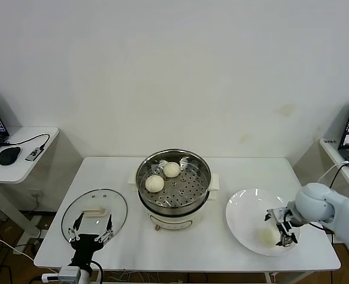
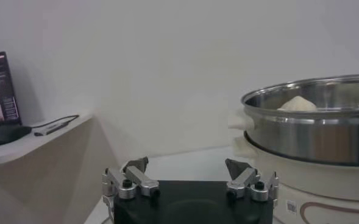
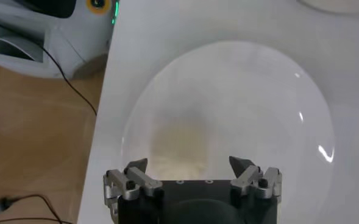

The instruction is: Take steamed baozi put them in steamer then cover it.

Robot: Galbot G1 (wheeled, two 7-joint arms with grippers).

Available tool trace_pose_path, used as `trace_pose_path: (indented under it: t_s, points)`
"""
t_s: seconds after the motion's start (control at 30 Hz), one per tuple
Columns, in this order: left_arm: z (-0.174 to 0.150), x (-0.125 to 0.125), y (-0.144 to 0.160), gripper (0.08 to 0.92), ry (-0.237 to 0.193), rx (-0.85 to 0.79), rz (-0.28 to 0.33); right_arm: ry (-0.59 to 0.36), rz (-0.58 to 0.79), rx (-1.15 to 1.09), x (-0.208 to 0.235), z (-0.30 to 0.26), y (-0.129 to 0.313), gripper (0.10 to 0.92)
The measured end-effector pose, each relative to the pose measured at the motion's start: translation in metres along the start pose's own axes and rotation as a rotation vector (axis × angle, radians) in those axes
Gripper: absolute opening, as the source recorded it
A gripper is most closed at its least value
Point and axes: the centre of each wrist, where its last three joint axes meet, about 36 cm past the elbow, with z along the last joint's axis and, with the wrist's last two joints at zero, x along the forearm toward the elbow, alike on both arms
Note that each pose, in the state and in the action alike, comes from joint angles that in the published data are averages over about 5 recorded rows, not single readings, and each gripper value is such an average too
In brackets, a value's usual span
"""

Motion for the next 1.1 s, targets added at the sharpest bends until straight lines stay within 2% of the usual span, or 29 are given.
trace_pose_path:
  t_s: [0.17,0.4,0.67,1.1]
  points:
    - [0.001,-0.001,0.0,0.823,0.002,-0.001,-0.001,-0.003,-0.002,-0.015,-0.011,0.001,0.0,0.811]
    - [0.001,-0.001,0.0,0.823,0.002,0.0,-0.002,-0.004,-0.015,-0.039,-0.023,0.001,0.001,0.739]
    - [0.001,-0.001,0.001,0.823,0.002,-0.001,-0.002,-0.007,-0.011,-0.061,-0.023,0.003,-0.004,0.6]
    - [-0.001,-0.001,0.0,0.823,-0.006,-0.001,0.001,-0.025,0.026,-0.089,0.008,0.009,-0.029,0.577]
